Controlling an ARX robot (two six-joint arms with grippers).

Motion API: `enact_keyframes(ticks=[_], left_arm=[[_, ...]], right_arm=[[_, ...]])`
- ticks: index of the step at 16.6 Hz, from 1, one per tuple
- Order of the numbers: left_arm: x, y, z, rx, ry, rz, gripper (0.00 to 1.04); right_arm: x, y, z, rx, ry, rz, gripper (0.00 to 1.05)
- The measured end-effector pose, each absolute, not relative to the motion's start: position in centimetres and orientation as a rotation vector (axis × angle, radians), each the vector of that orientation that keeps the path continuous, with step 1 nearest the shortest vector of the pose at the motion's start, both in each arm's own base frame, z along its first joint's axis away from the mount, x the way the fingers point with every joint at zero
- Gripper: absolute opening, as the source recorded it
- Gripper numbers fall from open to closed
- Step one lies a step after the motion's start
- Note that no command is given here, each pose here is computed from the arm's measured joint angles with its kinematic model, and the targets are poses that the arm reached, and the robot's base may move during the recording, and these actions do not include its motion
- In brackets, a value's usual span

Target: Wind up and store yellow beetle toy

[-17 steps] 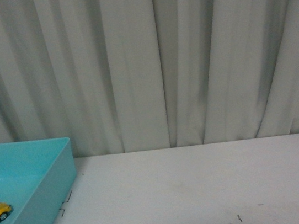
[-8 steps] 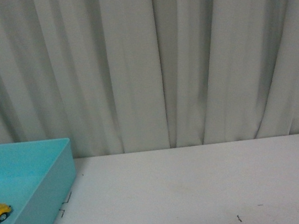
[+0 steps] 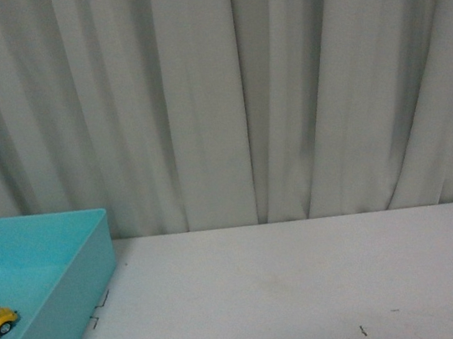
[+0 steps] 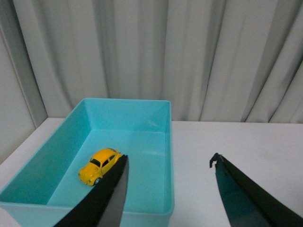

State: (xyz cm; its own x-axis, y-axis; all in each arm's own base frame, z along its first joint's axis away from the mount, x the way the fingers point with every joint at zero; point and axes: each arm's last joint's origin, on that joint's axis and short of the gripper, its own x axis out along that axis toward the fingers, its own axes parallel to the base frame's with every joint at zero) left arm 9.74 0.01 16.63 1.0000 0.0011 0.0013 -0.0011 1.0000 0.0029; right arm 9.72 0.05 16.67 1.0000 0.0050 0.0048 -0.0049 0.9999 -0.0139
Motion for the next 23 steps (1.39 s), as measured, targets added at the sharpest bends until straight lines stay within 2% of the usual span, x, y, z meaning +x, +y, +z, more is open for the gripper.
enact_keyframes(ticks=[1,4,5,23], left_arm=[[9.74,0.01,16.63,0.003,-0.001,0.001,0.71],[9.74,0.01,16.63,0.004,-0.001,0.001,1.00],[9.74,0.01,16.62,0.003,0.000,0.001,0.98],[9.74,0.01,16.63,0.003,-0.002,0.001,0.98]], right_arm=[[9.72,0.05,16.66,-0.014,-0.004,0.005,0.98],[9.72,0.05,16.66,-0.014,-0.004,0.005,0.98],[9.72,0.05,16.66,-0.014,-0.004,0.005,0.98],[9.72,0.05,16.66,-0.014,-0.004,0.005,0.98]])
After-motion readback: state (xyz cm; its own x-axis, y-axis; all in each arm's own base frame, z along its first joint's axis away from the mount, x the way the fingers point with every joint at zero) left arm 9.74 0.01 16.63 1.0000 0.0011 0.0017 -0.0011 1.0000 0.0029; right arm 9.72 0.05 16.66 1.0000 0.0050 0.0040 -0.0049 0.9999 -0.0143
